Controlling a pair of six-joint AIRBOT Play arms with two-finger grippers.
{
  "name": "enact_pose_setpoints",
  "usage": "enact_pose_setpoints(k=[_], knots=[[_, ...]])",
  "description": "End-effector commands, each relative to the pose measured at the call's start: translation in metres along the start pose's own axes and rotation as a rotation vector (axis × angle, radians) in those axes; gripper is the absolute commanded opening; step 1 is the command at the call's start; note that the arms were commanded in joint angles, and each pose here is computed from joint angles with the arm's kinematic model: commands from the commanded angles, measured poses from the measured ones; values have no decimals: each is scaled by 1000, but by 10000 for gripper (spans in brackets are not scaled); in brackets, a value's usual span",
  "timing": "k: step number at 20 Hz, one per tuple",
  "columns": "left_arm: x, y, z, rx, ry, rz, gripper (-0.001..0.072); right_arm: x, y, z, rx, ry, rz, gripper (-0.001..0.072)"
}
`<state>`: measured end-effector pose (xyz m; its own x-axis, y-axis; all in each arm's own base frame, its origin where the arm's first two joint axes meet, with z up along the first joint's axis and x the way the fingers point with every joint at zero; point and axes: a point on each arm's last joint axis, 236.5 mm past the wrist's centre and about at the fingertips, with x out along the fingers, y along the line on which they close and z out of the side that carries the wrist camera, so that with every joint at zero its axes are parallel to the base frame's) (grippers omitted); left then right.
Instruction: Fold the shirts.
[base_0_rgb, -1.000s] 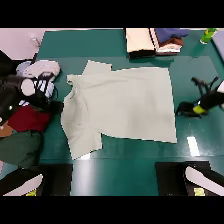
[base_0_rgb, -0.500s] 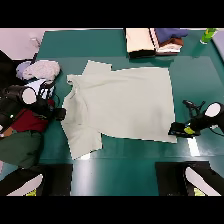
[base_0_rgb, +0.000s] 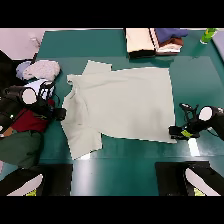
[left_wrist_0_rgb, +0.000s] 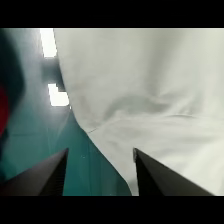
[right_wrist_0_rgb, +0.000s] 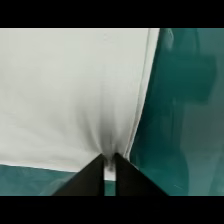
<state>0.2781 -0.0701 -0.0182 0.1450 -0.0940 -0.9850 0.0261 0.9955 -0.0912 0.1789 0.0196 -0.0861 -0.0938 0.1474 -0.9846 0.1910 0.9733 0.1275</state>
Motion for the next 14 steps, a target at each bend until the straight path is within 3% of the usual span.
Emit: enact_pose_setpoints(k=[1, 2, 3, 14], knots=[[0, 1, 2, 9, -8, 2, 502, -1, -2, 2, -17, -10, -12, 16], [0, 2, 4, 19, -15, 6, 581, -3, -1, 3, -19, -12, -11, 15], [0, 2, 4, 22, -17, 8, 595, -6, 0, 6, -22, -18, -11, 14], [60, 0, -28, -45, 48, -30, 594, -38, 6, 26, -77, -76, -9, 13]])
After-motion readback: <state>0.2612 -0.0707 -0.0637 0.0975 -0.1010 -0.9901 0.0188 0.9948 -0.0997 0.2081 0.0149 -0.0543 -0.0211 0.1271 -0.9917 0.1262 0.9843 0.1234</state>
